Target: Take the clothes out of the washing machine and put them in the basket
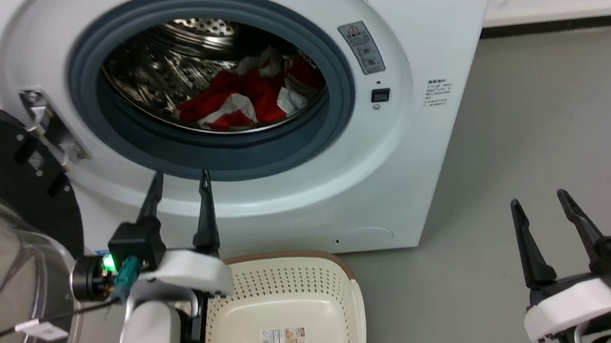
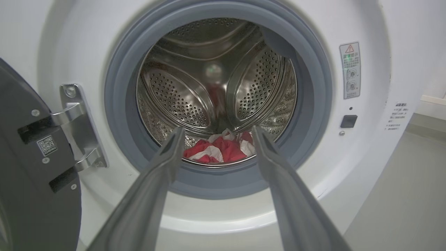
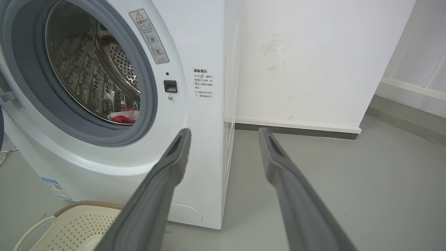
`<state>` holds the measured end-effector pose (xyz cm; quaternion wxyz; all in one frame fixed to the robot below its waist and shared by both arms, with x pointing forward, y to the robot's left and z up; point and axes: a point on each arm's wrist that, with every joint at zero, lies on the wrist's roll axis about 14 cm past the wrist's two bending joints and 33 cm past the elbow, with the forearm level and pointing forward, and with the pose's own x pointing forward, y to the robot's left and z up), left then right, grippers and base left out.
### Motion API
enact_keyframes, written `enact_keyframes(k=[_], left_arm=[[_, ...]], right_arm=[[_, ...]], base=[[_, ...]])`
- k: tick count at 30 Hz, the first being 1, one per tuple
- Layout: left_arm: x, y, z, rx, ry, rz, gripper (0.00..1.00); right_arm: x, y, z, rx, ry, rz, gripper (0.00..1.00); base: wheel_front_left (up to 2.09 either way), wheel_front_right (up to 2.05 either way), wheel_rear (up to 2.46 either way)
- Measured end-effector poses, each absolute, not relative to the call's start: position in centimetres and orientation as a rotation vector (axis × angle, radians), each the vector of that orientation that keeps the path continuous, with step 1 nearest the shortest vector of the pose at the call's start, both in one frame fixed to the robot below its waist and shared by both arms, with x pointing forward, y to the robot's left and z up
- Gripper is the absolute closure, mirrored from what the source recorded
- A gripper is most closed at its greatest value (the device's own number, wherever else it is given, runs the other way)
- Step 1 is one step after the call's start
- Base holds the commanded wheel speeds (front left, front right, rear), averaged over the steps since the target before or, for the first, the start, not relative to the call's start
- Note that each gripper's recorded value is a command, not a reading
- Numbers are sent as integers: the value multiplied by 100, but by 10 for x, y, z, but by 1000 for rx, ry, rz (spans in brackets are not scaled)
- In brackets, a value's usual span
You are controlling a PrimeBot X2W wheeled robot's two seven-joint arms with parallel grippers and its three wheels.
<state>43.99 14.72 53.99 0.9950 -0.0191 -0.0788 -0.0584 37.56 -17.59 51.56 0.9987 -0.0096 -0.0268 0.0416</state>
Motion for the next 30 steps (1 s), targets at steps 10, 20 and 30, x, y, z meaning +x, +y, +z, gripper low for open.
enact_keyframes(k=[10,20,30], left_arm=[[516,133,528,-18,-112,-158,0],[597,115,477,7,19,-212,0],[669,94,416,27,214,-263,0]], right_arm=[[395,-181,506,-9,-34,68,0],[411,-194,468,28,40,28,0],[417,-208,424,66,139,-19,0]], base=[[0,0,0],[0,0,0],[0,0,0]])
